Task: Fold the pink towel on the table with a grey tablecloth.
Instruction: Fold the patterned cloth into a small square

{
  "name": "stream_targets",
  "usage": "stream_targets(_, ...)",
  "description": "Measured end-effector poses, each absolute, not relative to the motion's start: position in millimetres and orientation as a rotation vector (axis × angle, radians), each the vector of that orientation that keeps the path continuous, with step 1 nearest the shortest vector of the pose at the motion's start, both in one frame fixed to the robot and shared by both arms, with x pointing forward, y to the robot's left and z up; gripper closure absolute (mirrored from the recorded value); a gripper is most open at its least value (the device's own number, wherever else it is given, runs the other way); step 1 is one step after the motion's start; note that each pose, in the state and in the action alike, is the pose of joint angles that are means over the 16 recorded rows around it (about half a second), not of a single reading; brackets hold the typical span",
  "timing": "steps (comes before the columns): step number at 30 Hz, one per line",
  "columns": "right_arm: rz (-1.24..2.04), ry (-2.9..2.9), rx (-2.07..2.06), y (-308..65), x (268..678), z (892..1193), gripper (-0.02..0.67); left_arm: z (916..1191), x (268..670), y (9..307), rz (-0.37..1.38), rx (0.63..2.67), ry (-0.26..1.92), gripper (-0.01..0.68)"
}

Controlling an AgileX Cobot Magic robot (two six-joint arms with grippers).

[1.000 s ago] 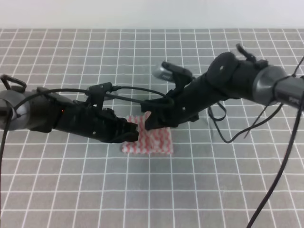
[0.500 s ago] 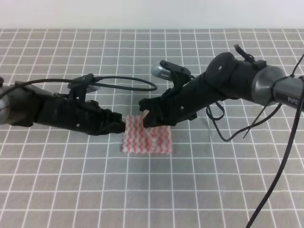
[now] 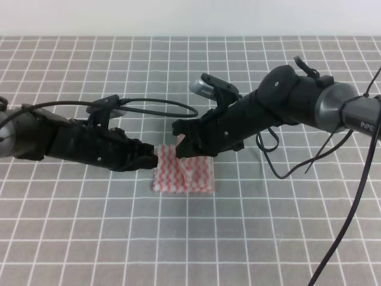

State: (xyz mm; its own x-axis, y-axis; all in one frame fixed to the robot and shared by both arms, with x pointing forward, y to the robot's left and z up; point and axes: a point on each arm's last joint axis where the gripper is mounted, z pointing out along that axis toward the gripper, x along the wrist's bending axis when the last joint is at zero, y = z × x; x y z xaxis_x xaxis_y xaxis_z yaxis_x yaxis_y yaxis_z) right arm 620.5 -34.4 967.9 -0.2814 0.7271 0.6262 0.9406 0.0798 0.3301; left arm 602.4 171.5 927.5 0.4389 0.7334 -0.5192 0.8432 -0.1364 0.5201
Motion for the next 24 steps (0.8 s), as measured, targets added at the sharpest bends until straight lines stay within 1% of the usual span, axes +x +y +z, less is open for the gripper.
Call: stream_targets(24,-1.046,-2.070,-1.672,-28.7,620.1,968.0,0.663,927.5,602.5,171.6,-0.175,1.902,1.332,0.674)
